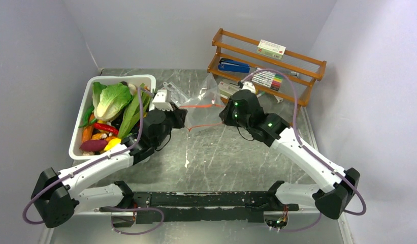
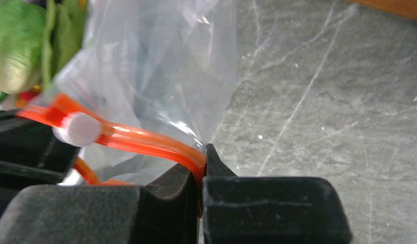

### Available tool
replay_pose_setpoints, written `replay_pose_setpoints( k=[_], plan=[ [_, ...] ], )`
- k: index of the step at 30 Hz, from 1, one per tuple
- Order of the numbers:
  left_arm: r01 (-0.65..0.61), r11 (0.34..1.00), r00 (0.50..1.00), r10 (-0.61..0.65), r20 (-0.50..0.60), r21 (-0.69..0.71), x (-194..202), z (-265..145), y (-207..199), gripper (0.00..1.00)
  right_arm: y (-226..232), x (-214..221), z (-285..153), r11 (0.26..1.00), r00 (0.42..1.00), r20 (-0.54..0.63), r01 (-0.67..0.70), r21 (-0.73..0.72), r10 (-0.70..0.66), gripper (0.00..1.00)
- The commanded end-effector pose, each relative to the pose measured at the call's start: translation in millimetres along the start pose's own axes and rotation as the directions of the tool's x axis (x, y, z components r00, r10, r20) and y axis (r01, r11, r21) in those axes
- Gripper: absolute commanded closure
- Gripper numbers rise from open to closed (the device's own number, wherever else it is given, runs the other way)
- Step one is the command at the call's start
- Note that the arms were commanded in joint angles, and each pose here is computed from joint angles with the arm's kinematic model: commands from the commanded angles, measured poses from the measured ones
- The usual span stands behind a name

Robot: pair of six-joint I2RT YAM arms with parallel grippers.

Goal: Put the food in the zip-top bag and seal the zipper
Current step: Open the zipper of the food storage bag.

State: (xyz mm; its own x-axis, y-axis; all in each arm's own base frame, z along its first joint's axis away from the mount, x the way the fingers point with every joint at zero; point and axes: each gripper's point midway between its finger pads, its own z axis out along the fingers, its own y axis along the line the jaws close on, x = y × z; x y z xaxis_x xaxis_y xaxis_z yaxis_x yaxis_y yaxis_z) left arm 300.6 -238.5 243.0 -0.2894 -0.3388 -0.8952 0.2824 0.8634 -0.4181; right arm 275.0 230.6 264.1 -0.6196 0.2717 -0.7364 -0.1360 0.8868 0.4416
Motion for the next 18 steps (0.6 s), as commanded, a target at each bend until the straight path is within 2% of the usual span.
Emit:
replay_pose_setpoints(
  k=[1, 2, 3, 5, 12, 18],
  plan=[
    [-0.009, 0.985, 0.997, 0.022, -0.072, 0.172, 13.1, 7.3, -29.2, 0.9, -10.4, 24.1, 19.0, 0.998, 0.995, -0.08, 0.064, 0.021, -0.062, 1.0],
    [-0.028, 0.979, 0.993, 0.05, -0.107, 0.202, 19.7, 8.2, -34.6, 0.82, -10.1, 24.2, 21.0, 0.996, 0.993, -0.092, 0.083, 0.027, -0.08, 1.0],
    [-0.045, 0.974, 0.986, 0.08, -0.149, 0.221, 30.0, 10.3, -37.1, 0.68, -8.3, 23.6, 22.4, 0.994, 0.99, -0.102, 0.103, 0.025, -0.1, 1.0],
    [-0.072, 0.967, 0.976, 0.119, -0.183, 0.245, 41.6, 11.8, -37.9, 0.58, -4.7, 24.8, 24.7, 0.99, 0.983, -0.121, 0.141, 0.008, -0.139, 1.0],
    [-0.145, 0.953, 0.952, 0.207, -0.224, 0.266, 65.7, 23.5, -33.2, 0.54, 9.3, 32.3, 29.7, 0.982, 0.968, -0.17, 0.175, -0.066, -0.184, 1.0],
    [-0.225, 0.931, 0.931, 0.293, -0.218, 0.287, 63.6, 37.2, -38.2, 0.47, 7.2, 47.3, 37.2, 0.969, 0.933, -0.259, 0.237, -0.075, -0.249, 1.0]
  ],
)
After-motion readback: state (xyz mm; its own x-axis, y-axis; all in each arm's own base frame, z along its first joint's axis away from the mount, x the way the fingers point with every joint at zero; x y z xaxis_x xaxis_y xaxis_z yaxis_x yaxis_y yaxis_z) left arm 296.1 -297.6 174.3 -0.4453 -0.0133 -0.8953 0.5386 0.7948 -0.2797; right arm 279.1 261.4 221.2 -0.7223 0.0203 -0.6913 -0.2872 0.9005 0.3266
